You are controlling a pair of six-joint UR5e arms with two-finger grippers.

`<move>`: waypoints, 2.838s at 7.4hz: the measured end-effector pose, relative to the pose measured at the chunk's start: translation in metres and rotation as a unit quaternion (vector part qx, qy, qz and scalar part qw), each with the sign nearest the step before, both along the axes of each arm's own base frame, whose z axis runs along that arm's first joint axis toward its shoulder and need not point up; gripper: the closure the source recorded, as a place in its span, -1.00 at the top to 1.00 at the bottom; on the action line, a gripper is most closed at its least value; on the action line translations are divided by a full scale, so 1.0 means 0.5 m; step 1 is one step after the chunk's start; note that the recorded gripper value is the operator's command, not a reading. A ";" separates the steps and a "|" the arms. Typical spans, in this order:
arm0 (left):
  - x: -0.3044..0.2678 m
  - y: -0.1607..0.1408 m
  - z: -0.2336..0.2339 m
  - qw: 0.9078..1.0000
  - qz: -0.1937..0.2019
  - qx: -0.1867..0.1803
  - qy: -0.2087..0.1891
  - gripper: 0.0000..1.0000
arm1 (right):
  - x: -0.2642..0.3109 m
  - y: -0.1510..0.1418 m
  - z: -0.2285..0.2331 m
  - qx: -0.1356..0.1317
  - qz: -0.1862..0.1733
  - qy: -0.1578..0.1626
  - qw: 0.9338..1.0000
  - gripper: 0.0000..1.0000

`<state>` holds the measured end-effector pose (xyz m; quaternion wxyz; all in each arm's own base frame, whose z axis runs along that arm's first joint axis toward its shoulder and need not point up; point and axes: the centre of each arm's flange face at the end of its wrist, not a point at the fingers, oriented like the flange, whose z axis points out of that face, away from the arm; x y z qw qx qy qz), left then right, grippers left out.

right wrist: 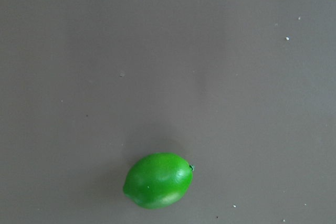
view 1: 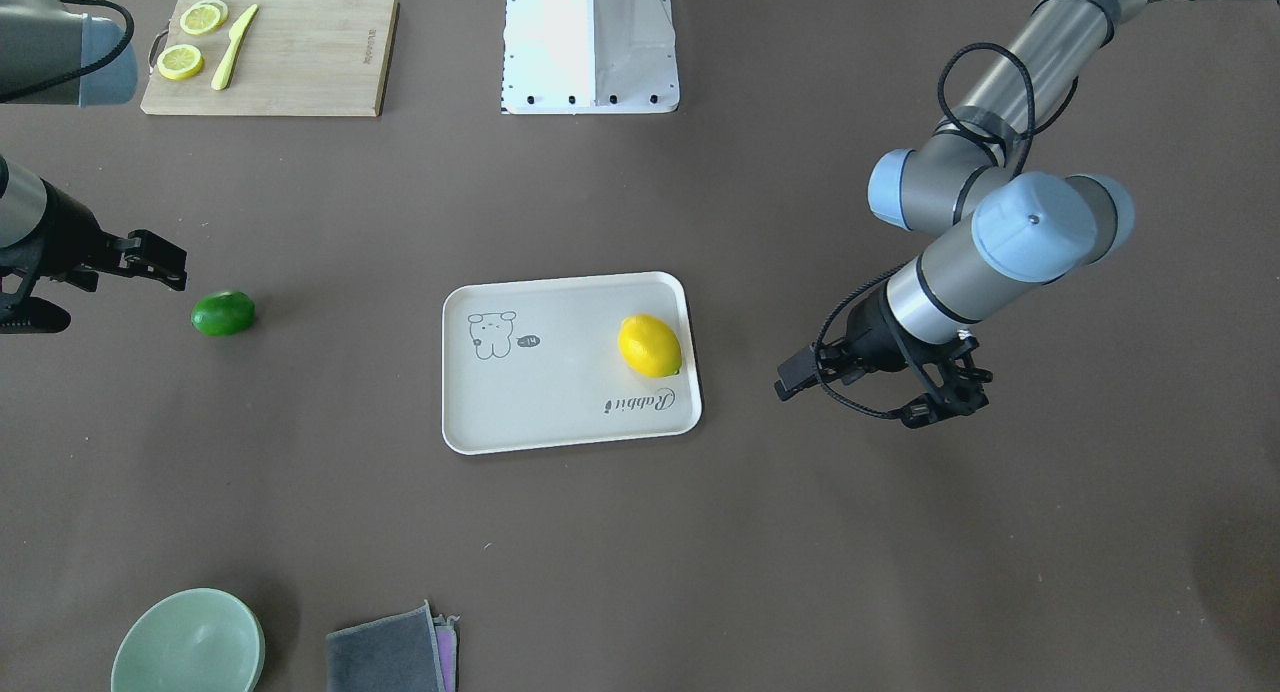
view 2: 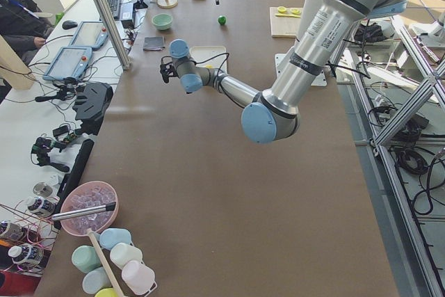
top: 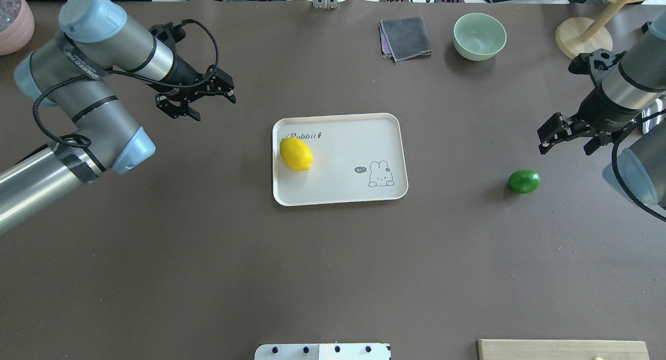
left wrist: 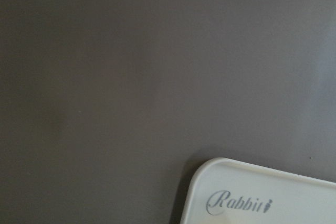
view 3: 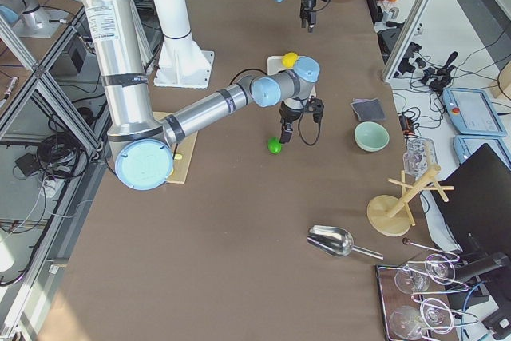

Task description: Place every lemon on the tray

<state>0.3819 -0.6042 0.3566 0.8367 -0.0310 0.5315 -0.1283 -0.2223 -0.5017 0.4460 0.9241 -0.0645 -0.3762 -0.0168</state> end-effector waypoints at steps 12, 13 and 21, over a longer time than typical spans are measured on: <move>-0.315 -0.103 0.278 0.973 0.103 0.148 -0.142 0.95 | -0.089 0.073 0.069 -0.236 0.326 0.024 0.915 0.99; -0.315 -0.104 0.279 0.973 0.103 0.148 -0.142 0.95 | -0.090 0.074 0.082 -0.243 0.341 0.008 0.908 0.99; -0.306 -0.108 0.307 0.974 0.106 0.137 -0.145 0.95 | -0.193 0.127 0.111 -0.270 0.390 0.002 0.880 0.96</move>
